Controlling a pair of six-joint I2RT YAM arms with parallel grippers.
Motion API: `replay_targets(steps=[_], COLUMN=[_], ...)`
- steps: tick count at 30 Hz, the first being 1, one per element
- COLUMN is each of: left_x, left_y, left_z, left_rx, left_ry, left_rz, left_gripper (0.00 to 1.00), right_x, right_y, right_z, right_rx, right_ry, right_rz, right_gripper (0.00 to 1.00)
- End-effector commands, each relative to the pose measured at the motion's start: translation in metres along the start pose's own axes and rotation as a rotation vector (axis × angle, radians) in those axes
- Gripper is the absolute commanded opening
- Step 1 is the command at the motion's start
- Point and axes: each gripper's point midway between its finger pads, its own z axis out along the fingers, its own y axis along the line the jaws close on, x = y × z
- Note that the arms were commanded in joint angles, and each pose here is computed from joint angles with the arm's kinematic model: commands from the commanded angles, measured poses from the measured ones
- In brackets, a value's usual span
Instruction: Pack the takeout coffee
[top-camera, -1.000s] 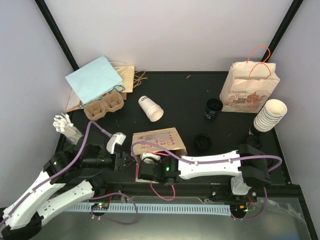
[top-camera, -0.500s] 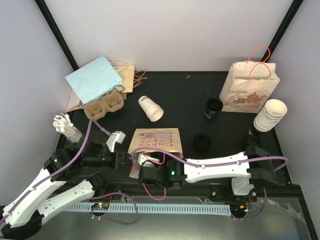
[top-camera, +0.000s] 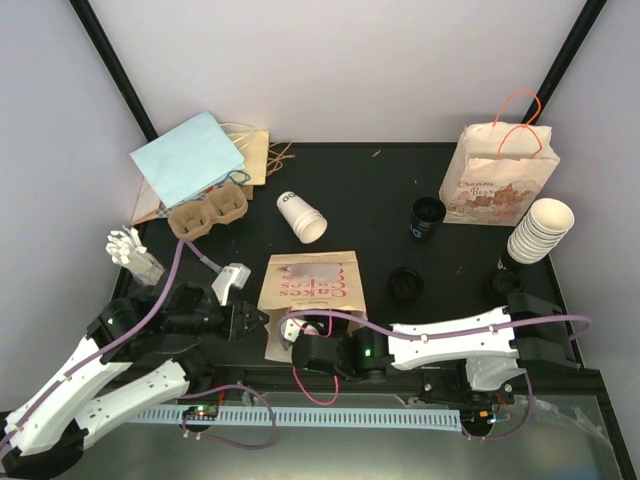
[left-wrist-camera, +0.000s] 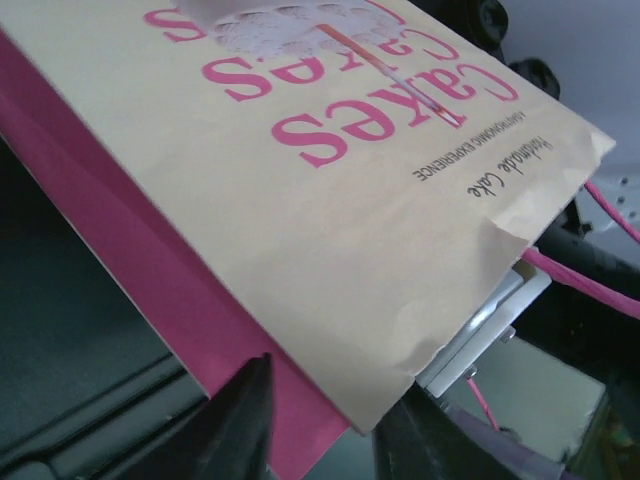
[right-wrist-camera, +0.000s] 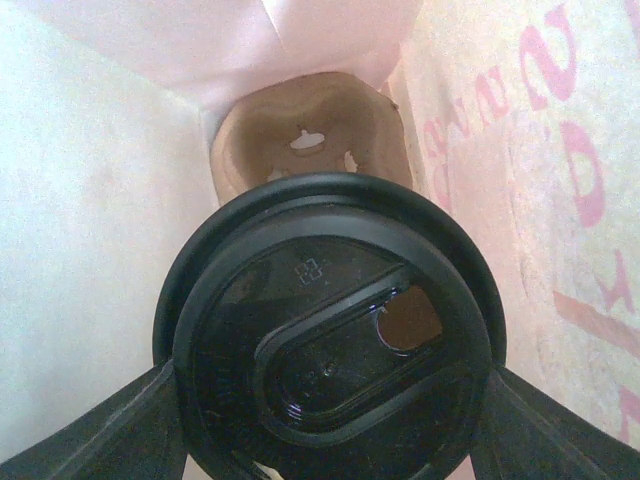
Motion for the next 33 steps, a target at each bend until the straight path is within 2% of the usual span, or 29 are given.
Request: replay_targets(steps=[1,5,7,9,12,16,18,25,33], left_x=[-0.006,-0.021,-0.030,-0.039,-0.055,-0.088,-0.100,-0.136,-0.176], left_y=[-0.015,-0.020,-0.021,-0.021,-0.020,-0.016,-0.008,0.022,0.076], left_z=[-0.014,-0.029,-0.042,-0.049,-0.058,-0.074,-0.072,-0.046,0.007], left_rx=[0.044,0.053,0.034,-0.017,-0.118,-0.232,-0.277,-0.243,-0.246], left_ry=[-0.033,-0.138,-0.196,-0.209,-0.217,-0.311,-0.322,-0.328,-0.259], left_rz=[0.033,0.036,0.045,0.064,0.083,0.091,0.074,0.017,-0.045], left_gripper=[0.35,0.48,0.58,0.64,0.65,0.71,0.73,0.73,0.72], right_x=[-0.019,-0.018,-0.017,-0.016,-0.016,-0.015,-0.015,-0.011,-0.011], right_y=[-0.007,-0.004,-0.004,-0.004,-0.003,-0.003,-0.003,-0.005,0.001], right_z=[-0.003,-0.001,-0.001,-0.001,-0.001,-0.001,-0.001,-0.002,-0.004], right_rx=[0.029,0.025,0.025,0.025,0.025,0.027,0.027,0.030,-0.004], right_ry=[-0.099,-0.094,-0.090,-0.091,-0.095,-0.096,-0.096,-0.101,-0.125], right_rz=[0.024,0.015,0.011,0.009,0.003,-0.006,-0.009,-0.012,-0.016], right_gripper=[0.50,0.50,0.50,0.50,0.50,0.50,0.50,0.50,0.51])
